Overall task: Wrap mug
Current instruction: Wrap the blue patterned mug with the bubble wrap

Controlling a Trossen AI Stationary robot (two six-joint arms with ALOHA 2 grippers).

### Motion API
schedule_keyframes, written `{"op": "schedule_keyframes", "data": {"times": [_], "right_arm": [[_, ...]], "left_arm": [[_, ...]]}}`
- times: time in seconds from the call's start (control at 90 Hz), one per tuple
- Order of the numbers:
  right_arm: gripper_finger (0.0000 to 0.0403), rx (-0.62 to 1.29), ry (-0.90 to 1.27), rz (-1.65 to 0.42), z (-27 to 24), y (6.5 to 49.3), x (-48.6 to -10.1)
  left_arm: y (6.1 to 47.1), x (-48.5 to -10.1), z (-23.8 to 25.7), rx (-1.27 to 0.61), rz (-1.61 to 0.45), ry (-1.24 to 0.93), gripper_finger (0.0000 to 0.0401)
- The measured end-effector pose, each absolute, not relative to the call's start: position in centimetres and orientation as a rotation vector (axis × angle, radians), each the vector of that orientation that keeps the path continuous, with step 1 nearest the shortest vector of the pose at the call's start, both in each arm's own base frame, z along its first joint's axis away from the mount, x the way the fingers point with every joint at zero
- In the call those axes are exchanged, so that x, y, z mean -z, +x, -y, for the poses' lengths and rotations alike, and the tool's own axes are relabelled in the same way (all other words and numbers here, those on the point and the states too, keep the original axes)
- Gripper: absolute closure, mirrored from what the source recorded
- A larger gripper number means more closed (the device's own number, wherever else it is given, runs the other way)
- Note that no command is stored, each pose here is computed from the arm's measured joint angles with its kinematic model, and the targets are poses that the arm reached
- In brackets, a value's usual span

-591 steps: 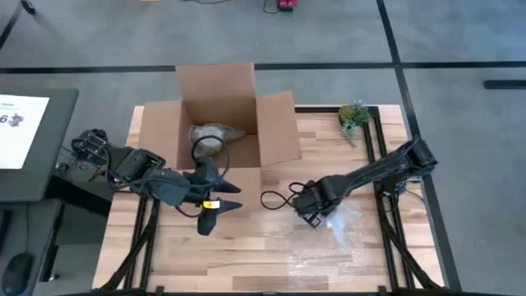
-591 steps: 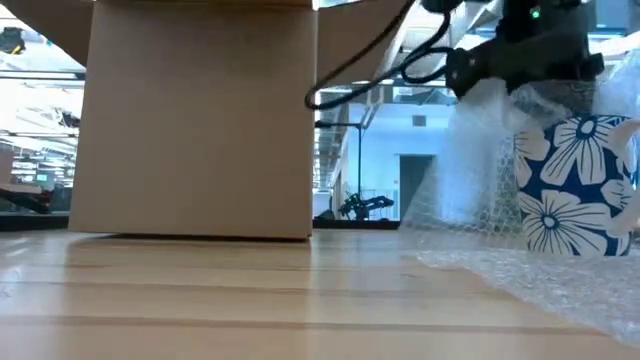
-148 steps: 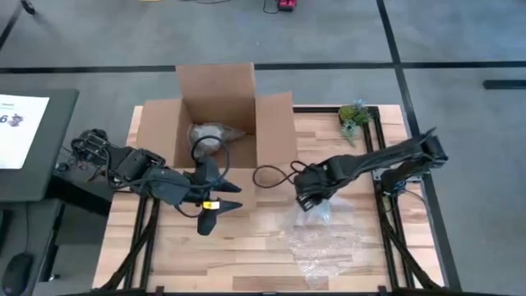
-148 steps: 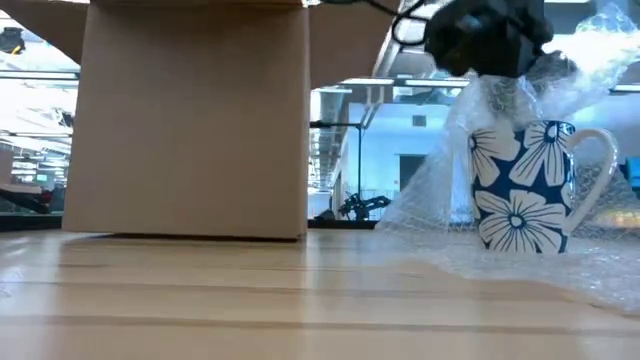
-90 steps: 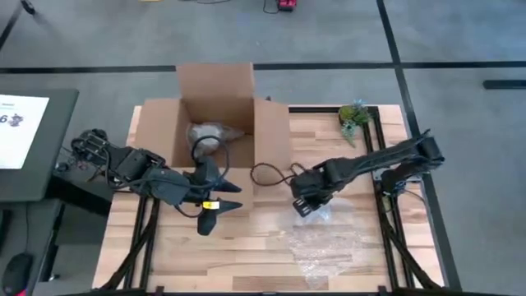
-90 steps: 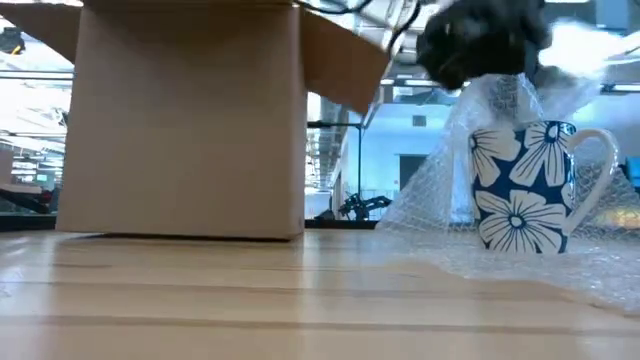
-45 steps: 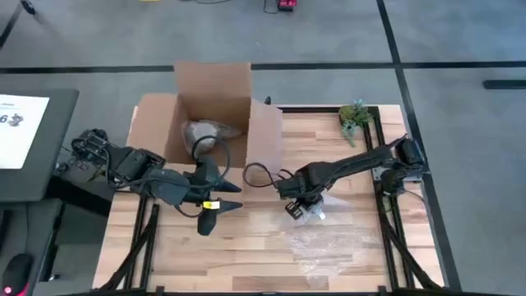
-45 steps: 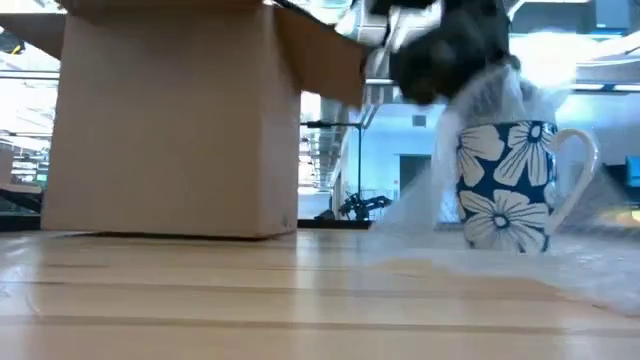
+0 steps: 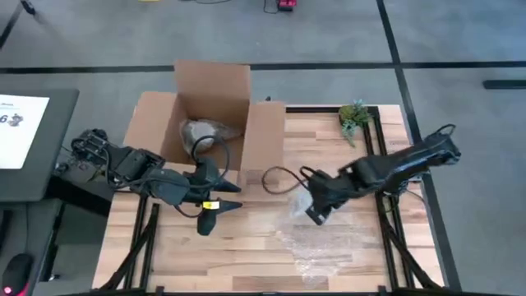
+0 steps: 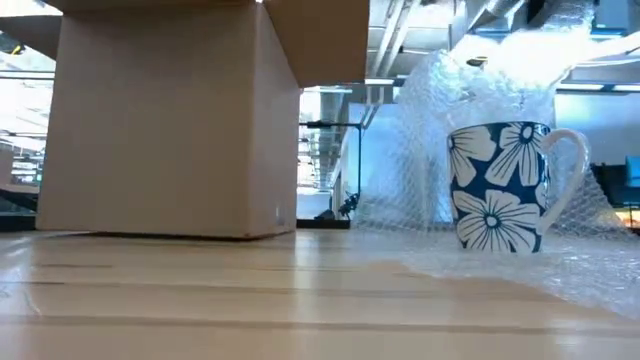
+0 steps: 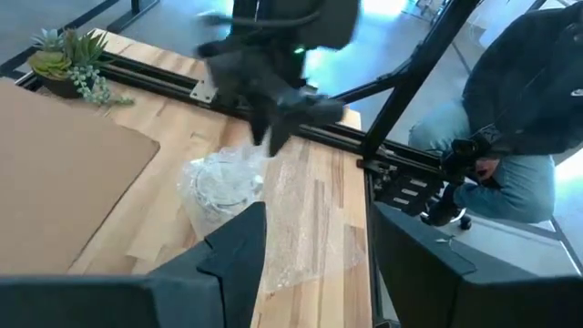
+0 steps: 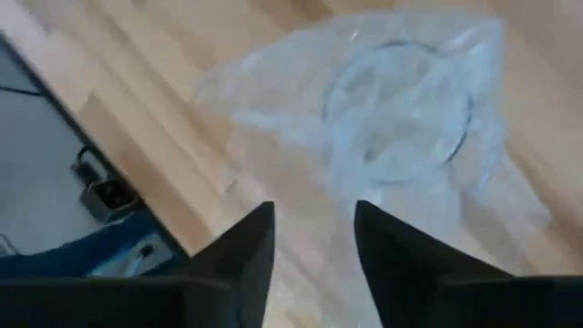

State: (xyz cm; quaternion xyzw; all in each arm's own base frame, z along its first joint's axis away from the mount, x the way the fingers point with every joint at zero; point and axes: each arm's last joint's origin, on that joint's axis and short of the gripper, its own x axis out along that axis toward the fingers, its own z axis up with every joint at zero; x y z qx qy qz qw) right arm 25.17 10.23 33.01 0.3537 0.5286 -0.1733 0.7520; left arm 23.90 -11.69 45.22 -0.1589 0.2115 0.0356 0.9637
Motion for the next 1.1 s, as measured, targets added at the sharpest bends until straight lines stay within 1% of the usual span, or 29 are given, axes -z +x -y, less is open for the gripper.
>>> {"op": "schedule_keyframes", "data": {"times": [0.078,0.144,0.267,0.344,0.378,0.644,0.744,0.844,0.911,1.1], "right_arm": [[0.0253,0.428,0.766,-1.145,-10.6,24.7,-33.0],[0.0271,0.518,0.742,-1.125,-10.4,24.8,-32.5],[0.0334,0.622,0.717,-1.142,-9.4,26.0,-30.3],[0.0380,0.607,0.713,-1.196,-9.1,27.4,-28.3],[0.0391,0.592,0.700,-1.224,-9.0,28.0,-27.5],[0.0402,0.571,0.621,-1.403,-8.1,32.1,-20.7],[0.0402,0.579,0.607,-1.472,-7.4,32.9,-18.6],[0.0403,0.556,0.607,-1.491,-7.0,33.3,-18.7],[0.0403,0.545,0.611,-1.478,-7.0,33.4,-19.6],[0.0403,0.484,0.652,-1.376,-6.9,32.3,-26.0]], "left_arm": [[23.9,-45.2,11.7,-0.072,-0.428,-0.321,0.0226],[23.9,-45.2,11.7,-0.071,-0.428,-0.318,0.0226],[23.9,-45.2,11.7,-0.069,-0.428,-0.308,0.0226],[23.9,-45.2,11.7,-0.069,-0.428,-0.308,0.0226],[23.9,-45.2,11.7,-0.069,-0.428,-0.308,0.0226],[23.9,-45.2,11.7,-0.070,-0.427,-0.312,0.0226],[23.9,-45.3,11.7,-0.069,-0.423,-0.319,0.0226],[23.9,-45.3,11.7,-0.071,-0.422,-0.327,0.0226],[23.9,-45.3,11.7,-0.071,-0.423,-0.328,0.0226],[23.9,-45.3,11.7,-0.073,-0.421,-0.337,0.0226]]}}
